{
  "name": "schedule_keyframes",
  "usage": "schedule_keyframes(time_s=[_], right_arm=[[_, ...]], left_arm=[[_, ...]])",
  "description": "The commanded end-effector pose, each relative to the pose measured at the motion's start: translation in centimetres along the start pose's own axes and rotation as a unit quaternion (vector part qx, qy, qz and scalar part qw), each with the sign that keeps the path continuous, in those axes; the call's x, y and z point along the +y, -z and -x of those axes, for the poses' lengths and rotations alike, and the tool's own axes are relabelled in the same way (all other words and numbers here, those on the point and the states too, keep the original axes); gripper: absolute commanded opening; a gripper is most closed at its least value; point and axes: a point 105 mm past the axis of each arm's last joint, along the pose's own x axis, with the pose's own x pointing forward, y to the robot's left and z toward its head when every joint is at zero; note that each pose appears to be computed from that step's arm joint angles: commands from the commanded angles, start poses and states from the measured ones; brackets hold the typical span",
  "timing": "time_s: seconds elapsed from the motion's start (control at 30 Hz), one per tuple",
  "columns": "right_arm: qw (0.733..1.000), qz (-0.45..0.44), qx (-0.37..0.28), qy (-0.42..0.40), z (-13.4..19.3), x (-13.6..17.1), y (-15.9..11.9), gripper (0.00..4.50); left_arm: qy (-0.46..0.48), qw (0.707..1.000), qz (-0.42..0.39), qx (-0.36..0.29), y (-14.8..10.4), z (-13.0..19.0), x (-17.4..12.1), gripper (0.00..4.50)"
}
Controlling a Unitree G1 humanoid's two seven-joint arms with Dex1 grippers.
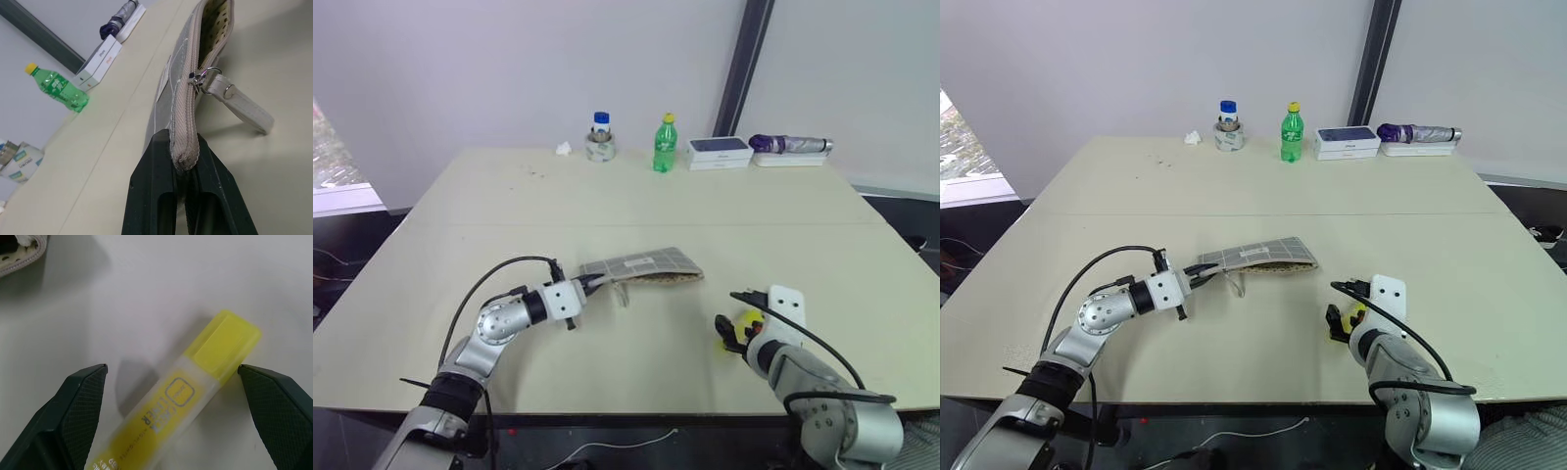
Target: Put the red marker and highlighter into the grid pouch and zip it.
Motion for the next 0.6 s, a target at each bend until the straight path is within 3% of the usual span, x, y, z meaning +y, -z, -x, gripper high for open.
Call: schedule_keyframes(time_s=[0.03, 0.2, 0.33, 0.6], right_arm=[[1.0, 0.005, 0.01, -0.005, -0.7, 0.3, 0.7, 3.58], [1.0, 0.02, 0.006, -0.003, -1.1, 0.4, 0.7, 1.05], [0.999, 0.034, -0.01, -0.005, -1.3, 0.4, 0.1, 0.04], [0.995, 0.076, -0.057, -0.031, -1.0, 1.4, -2.1, 0.04]], left_arm=[[-0.018, 1.0, -0.016, -0.015, -1.0, 0.1, 1.2, 0.0], [-0.023, 0.999, -0.02, -0.015, -1.0, 0.0, 1.6, 0.0], [-0.022, 0.999, -0.02, -0.013, -1.0, 0.1, 1.5, 0.0], [-0.022, 0.999, -0.02, -0.014, -1.0, 0.0, 1.5, 0.0]])
